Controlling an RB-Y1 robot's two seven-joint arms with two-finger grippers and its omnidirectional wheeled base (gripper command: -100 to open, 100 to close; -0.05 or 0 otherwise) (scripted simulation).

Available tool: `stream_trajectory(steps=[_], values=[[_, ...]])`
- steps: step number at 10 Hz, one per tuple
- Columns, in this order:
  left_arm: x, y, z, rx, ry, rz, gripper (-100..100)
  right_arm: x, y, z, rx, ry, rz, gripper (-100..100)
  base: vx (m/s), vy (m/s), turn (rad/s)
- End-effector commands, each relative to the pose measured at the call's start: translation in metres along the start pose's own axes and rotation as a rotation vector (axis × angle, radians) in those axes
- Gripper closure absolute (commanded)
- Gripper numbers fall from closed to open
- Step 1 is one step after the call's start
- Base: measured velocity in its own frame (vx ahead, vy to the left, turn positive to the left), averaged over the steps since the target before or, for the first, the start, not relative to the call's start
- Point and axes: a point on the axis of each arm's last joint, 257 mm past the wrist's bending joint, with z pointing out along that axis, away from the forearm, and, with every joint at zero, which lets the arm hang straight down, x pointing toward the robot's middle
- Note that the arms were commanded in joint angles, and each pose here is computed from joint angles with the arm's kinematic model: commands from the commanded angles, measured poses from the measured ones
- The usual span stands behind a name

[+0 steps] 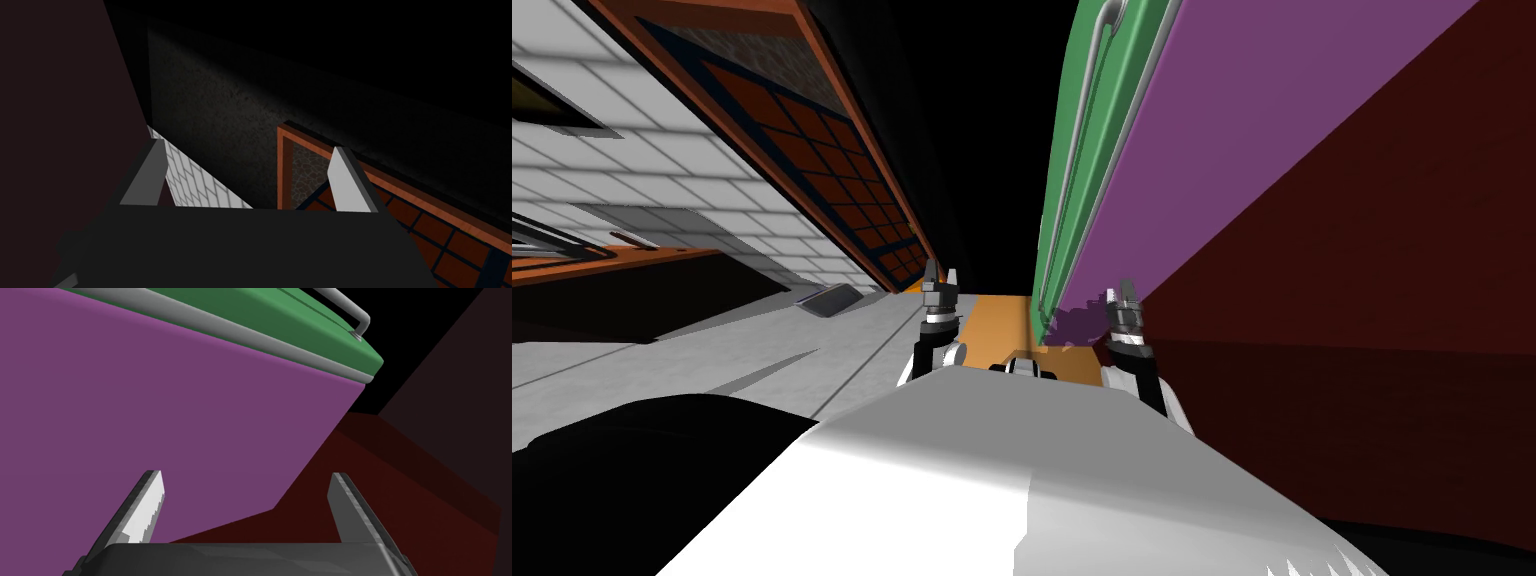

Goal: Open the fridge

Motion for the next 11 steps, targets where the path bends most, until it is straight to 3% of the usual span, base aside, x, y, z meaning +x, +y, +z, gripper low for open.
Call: stream_trajectory(steps=[1,2,3,4,5,11], values=[[0.0,0.0,0.0,0.0,0.0,0.0,0,0.012,-0.013,0.0,0.019,0.086,-0.089,-100,0.056,0.041,-0.018],[0.0,0.0,0.0,0.0,0.0,0.0,0,0.014,-0.013,0.0,0.017,0.095,-0.097,-100,0.046,0.037,-0.012],[0.0,0.0,0.0,0.0,0.0,0.0,0,0.019,-0.022,0.0,0.03,0.141,-0.15,-100,0.051,0.048,-0.026],[0.0,0.0,0.0,0.0,0.0,0.0,0,0.02,-0.022,-0.001,0.028,0.15,-0.161,-100,0.046,0.037,-0.017],[0.0,0.0,0.0,0.0,0.0,0.0,0,0.025,-0.031,-0.001,0.041,0.195,-0.213,-100,0.051,0.037,-0.028],[0.0,0.0,0.0,0.0,0.0,0.0,0,0.033,-0.064,-0.003,0.073,0.348,-0.432,-100,0.06,0.045,-0.022]])
